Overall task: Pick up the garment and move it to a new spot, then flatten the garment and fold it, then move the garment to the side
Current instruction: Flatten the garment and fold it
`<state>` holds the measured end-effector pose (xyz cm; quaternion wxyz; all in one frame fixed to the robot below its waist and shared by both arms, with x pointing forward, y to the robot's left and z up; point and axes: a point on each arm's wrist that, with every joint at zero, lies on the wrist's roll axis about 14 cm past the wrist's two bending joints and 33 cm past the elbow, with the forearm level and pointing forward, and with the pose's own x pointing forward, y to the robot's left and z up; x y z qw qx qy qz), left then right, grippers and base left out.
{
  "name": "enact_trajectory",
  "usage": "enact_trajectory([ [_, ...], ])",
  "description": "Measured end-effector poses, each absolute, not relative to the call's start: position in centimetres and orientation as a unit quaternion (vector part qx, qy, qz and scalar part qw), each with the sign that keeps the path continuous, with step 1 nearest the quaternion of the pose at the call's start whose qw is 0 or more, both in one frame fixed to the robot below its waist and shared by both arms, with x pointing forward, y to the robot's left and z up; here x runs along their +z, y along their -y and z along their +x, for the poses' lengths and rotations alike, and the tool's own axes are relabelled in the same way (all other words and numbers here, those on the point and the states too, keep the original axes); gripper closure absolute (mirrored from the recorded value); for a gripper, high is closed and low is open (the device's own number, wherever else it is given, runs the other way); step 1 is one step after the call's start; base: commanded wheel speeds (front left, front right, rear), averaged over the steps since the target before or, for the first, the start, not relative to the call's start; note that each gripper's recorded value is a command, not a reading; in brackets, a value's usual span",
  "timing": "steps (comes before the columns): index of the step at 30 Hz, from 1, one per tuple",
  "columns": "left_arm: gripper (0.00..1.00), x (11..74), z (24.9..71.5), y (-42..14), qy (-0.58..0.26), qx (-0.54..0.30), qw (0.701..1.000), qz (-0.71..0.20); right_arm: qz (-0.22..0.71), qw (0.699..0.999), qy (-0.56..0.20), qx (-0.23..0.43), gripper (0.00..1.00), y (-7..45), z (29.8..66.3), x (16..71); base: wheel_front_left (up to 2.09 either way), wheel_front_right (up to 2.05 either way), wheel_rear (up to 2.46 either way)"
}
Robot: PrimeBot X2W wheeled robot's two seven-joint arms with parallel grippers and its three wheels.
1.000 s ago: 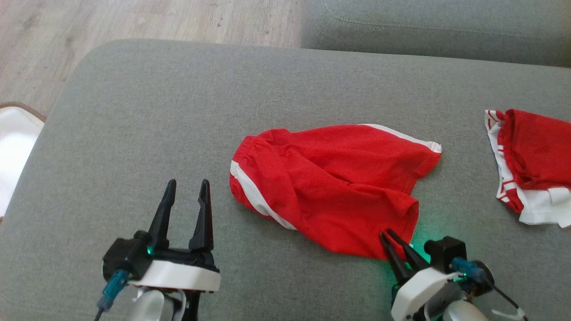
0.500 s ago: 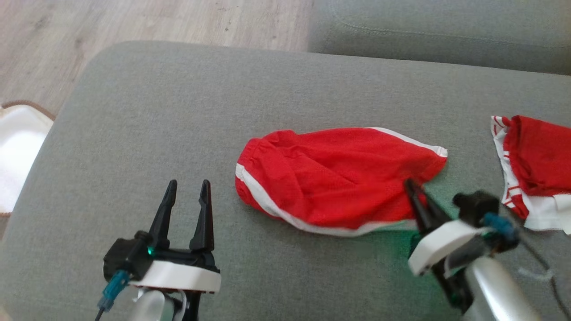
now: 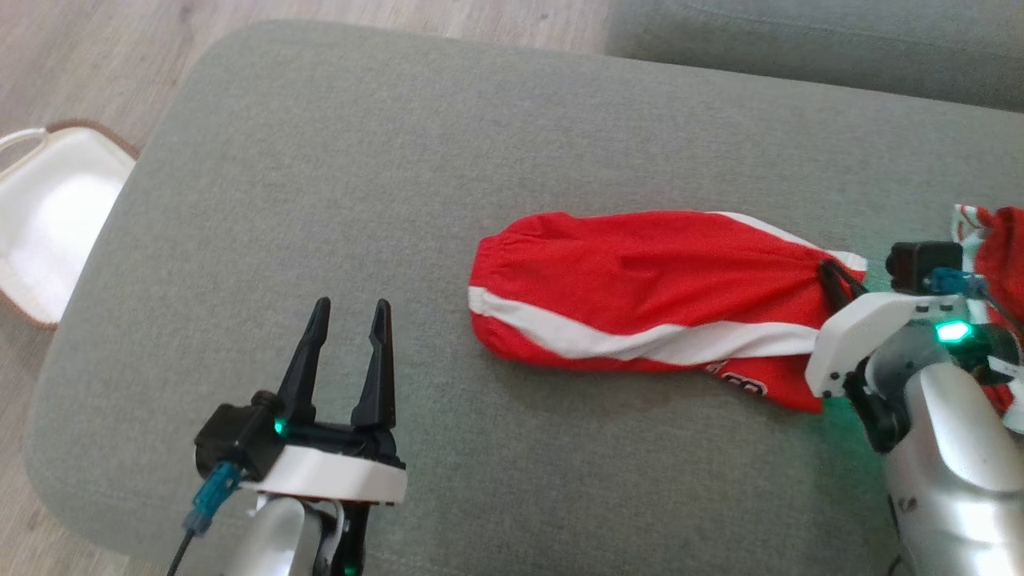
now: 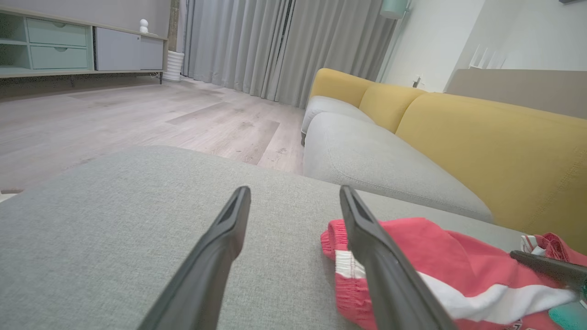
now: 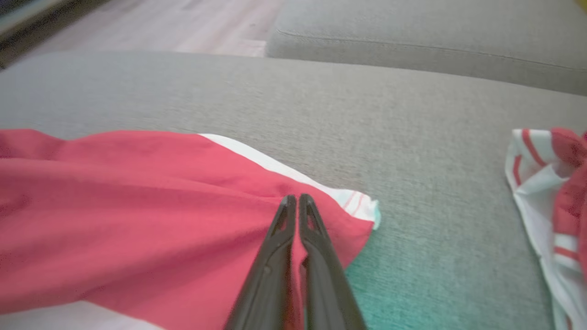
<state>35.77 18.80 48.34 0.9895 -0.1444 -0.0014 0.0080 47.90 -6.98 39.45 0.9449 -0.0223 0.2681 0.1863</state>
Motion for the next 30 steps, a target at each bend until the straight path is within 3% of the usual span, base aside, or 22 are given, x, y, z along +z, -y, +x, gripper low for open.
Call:
enact_trajectory([
  [2,0.0,48.1,35.7,-19.1,-0.002,0.013,0.99,-0.143,-0.036,0.938,-0.292,0.183,1.0,7.2,48.0,38.2,0.0,0.0,0.0],
  [3,0.0,48.0,35.7,-19.2,-0.004,0.015,0.99,-0.143,-0.048,0.935,-0.298,0.185,0.95,7.1,48.0,37.7,0.0,0.0,0.0],
  [4,0.0,47.9,35.6,-19.3,-0.005,0.016,0.99,-0.143,-0.055,0.933,-0.302,0.186,0.03,7.1,48.0,37.4,0.0,0.0,0.0],
  [9,0.0,47.9,35.7,-19.2,-0.005,0.015,0.99,-0.143,-0.057,0.943,-0.271,0.183,0.0,7.0,48.8,38.2,0.0,0.0,0.0],
  [18,0.0,49.3,36.3,-18.4,0.017,-0.002,0.989,-0.147,-0.009,0.981,-0.118,0.154,0.0,8.3,49.1,44.4,0.0,0.0,0.0],
  [24,0.0,50.0,36.6,-16.9,0.026,-0.027,0.988,-0.148,0.028,0.989,-0.073,0.123,0.0,11.0,44.8,45.1,0.0,0.0,0.0],
  [30,0.0,49.7,36.5,-15.6,0.019,-0.045,0.987,-0.151,0.044,0.99,-0.078,0.105,0.0,12.5,39.7,43.8,0.0,0.0,0.0],
])
